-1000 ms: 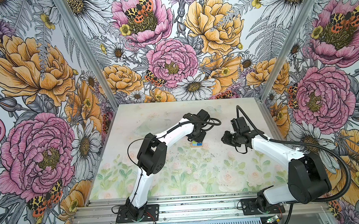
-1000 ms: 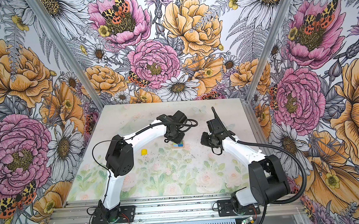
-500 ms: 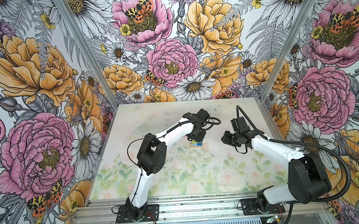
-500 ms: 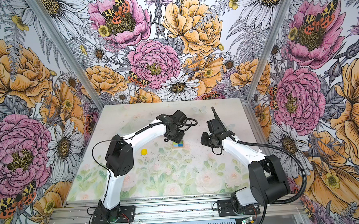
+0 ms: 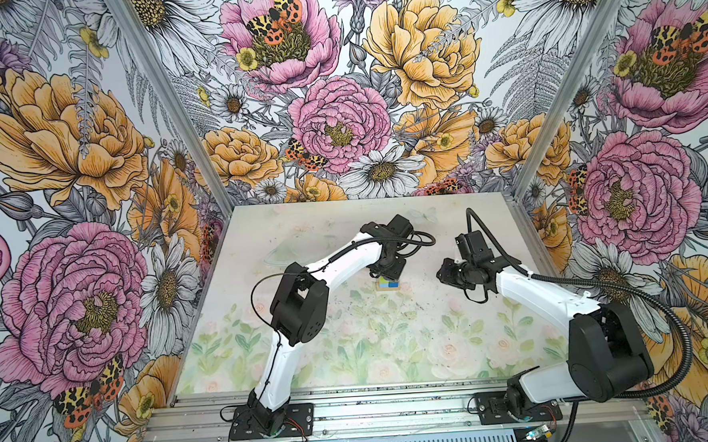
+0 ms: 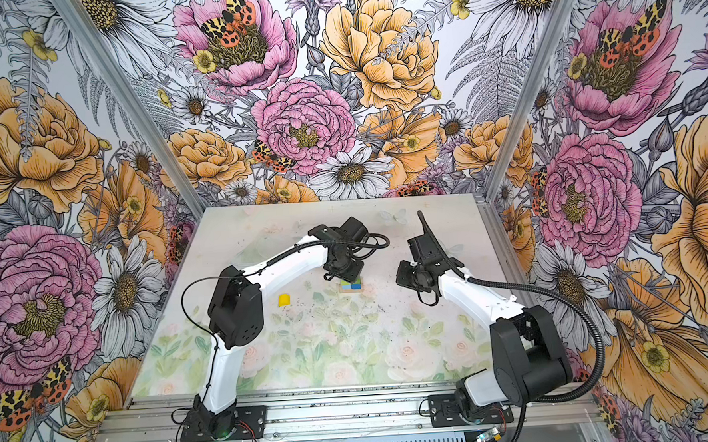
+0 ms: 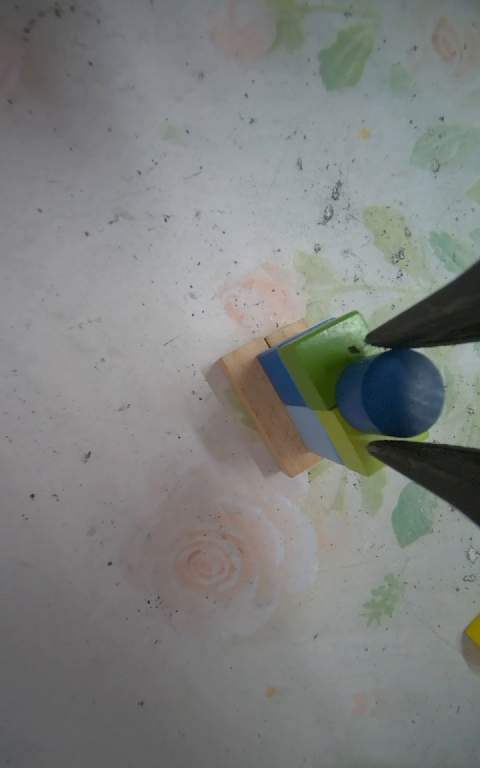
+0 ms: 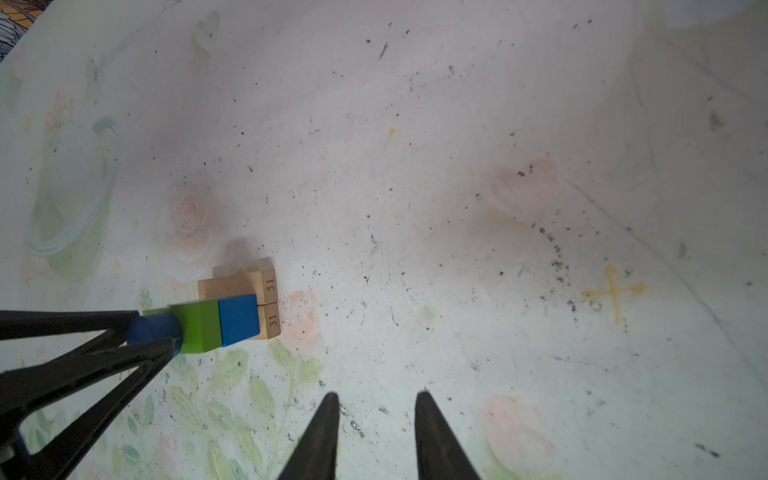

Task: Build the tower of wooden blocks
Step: 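Lower the blue cylinder onto the green cubes and open the left gripper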

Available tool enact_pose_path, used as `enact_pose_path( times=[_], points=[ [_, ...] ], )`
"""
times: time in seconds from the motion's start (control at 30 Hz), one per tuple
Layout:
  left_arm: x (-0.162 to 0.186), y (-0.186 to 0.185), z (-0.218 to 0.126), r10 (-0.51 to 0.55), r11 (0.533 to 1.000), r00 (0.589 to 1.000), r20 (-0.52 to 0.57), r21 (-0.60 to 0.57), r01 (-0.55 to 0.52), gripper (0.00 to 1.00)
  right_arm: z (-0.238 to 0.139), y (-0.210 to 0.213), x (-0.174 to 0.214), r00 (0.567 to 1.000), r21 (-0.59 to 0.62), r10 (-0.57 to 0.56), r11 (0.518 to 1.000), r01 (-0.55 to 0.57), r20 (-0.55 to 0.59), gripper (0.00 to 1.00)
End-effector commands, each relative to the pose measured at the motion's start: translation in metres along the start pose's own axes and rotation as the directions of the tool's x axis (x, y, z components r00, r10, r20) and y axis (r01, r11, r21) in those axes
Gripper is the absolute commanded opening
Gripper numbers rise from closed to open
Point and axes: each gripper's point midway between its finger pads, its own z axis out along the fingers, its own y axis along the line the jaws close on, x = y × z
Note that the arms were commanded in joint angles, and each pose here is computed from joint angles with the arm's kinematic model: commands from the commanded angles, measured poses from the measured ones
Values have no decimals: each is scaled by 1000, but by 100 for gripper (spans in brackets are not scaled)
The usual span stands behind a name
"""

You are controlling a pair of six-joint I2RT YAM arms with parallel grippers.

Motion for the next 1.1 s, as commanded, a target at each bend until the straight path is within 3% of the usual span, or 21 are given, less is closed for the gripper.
enact_pose_path(
  times=[0.0,1.07],
  points=[
    [-9,6,2,-17,1000,1000,18,-24,18,38,-1,1,-3,1000,-12,-10,1000,10,13,33],
    [-10,6,4,-20,1000,1000,15,-21,20,36,1,0,-1,1000,-12,-8,1000,8,4,33]
  ],
)
